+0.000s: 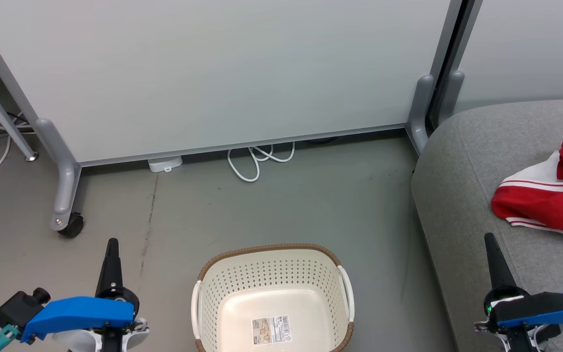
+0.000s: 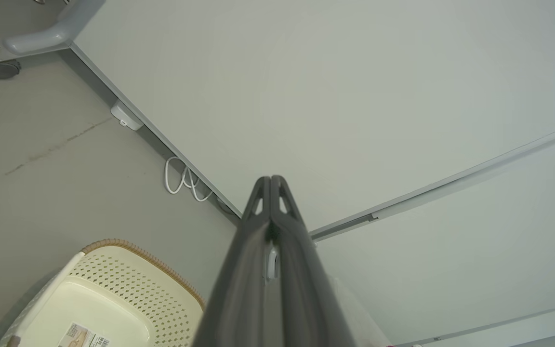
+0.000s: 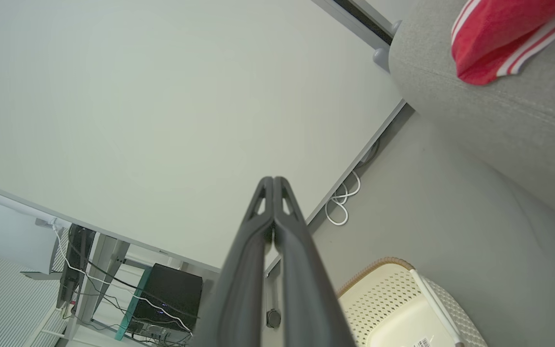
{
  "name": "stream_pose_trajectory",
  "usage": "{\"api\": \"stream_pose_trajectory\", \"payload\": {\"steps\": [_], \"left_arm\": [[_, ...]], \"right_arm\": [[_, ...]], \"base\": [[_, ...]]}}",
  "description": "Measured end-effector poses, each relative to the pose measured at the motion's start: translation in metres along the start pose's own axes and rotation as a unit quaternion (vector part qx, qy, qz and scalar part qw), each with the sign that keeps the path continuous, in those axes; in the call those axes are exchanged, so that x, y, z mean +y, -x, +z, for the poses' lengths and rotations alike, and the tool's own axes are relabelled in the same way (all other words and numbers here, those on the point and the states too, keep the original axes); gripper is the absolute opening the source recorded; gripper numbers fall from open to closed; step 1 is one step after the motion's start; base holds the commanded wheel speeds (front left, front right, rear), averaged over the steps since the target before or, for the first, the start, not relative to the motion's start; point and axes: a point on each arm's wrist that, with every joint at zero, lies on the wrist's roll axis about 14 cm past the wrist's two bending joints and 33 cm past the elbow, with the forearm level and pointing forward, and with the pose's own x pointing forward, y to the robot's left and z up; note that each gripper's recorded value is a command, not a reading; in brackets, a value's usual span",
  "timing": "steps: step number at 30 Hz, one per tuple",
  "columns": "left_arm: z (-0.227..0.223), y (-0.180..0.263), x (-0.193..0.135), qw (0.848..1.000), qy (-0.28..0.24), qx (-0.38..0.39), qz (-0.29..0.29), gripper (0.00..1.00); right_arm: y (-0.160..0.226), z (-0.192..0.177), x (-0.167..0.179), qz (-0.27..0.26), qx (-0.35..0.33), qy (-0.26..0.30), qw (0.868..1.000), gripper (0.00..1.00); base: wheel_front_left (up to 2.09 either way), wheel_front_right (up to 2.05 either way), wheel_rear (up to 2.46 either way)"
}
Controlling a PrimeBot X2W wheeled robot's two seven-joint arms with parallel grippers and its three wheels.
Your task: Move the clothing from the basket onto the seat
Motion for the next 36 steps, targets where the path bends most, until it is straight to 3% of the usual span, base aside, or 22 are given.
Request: {"api": "stream_pose_trajectory", "payload": {"steps": [36], "left_arm": [[0.0091,-0.0033,-0.009,0.986,0.166,0.001,-0.019,0.0]], "right_arm": [[-0.0019,0.0025,0.0059,0.01,0.01,-0.17,0.985,0.0]], "base": [[0.0,0.0,0.0]]}}
